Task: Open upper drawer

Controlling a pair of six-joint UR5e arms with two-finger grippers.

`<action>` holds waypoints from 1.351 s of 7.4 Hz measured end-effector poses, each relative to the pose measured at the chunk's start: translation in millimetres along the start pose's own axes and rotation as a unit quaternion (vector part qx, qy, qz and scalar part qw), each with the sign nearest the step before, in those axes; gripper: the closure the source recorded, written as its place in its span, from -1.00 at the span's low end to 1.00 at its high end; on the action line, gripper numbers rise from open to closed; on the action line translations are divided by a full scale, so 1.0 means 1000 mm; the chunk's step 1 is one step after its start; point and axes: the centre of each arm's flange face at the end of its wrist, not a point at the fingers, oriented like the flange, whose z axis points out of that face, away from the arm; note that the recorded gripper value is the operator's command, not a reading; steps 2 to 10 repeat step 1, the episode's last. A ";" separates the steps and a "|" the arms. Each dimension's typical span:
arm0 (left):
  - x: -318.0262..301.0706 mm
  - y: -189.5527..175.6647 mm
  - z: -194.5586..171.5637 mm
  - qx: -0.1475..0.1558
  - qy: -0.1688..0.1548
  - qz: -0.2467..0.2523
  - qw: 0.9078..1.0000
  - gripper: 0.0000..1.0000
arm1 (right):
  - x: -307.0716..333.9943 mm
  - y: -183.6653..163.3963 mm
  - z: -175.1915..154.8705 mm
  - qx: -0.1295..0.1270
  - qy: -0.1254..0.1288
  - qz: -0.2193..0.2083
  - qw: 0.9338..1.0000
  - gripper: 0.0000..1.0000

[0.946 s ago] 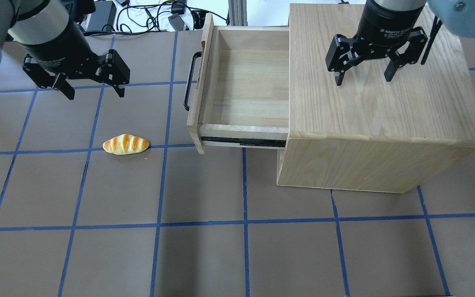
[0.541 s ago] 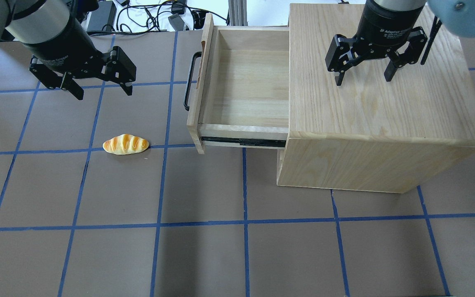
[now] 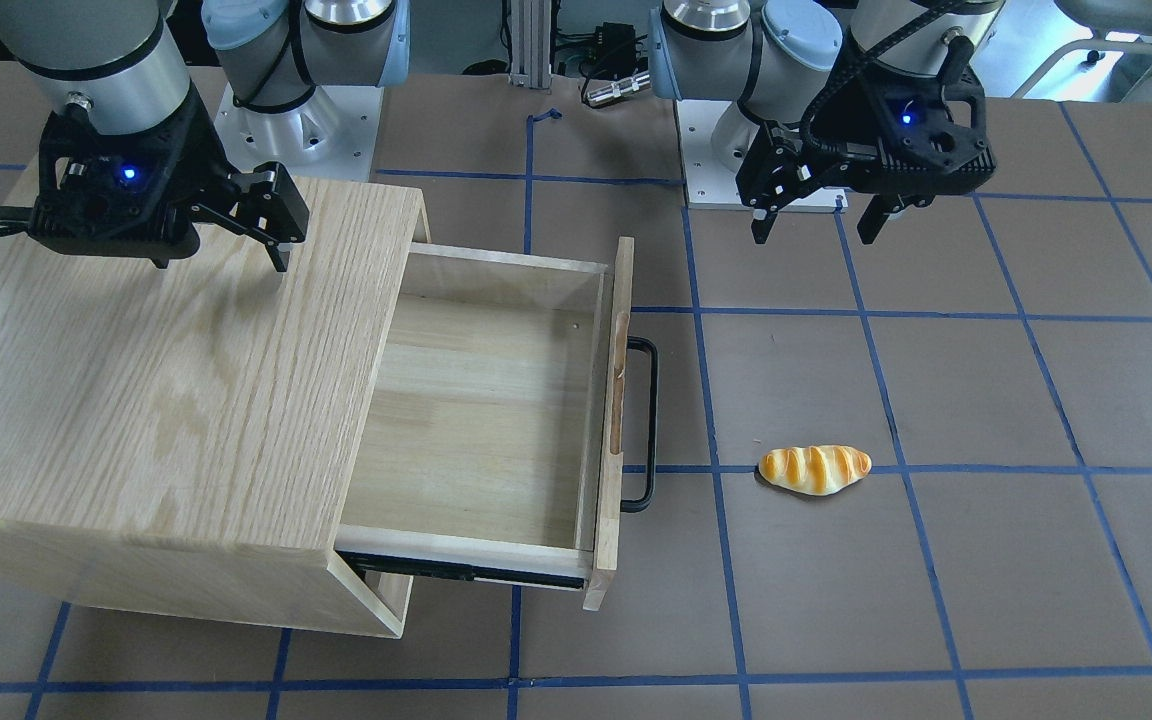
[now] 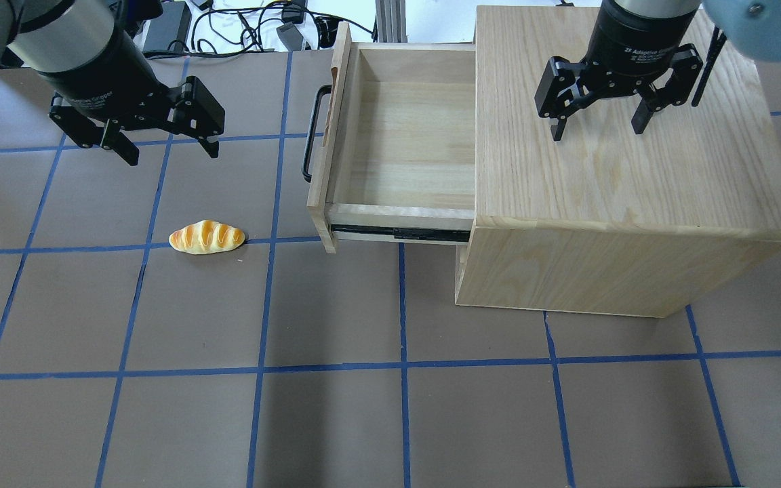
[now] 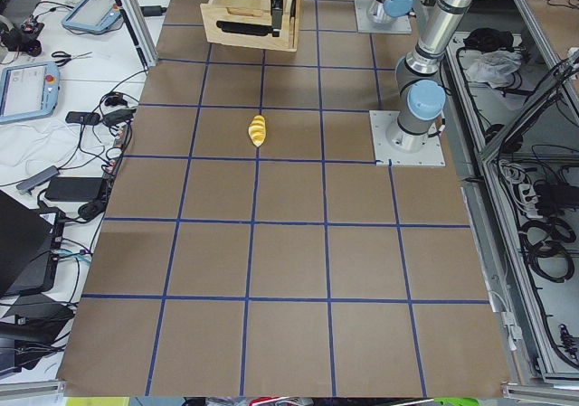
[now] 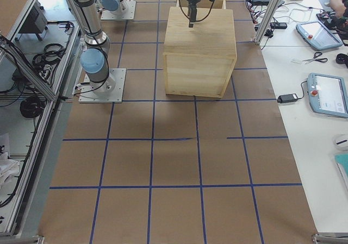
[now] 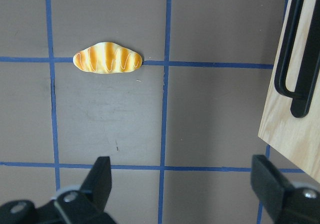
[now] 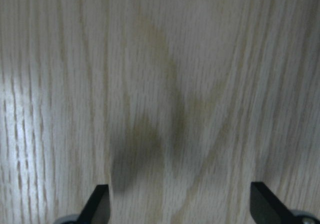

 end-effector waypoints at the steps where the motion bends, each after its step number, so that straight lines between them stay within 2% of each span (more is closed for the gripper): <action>1: 0.000 0.000 0.001 -0.001 -0.001 0.000 1.000 -1.00 | 0.000 0.000 0.000 0.000 0.000 0.000 1.000 -1.00; 10: 0.000 0.000 0.001 -0.001 -0.001 0.000 1.000 -1.00 | 0.000 0.000 0.000 0.000 0.000 0.000 1.000 -1.00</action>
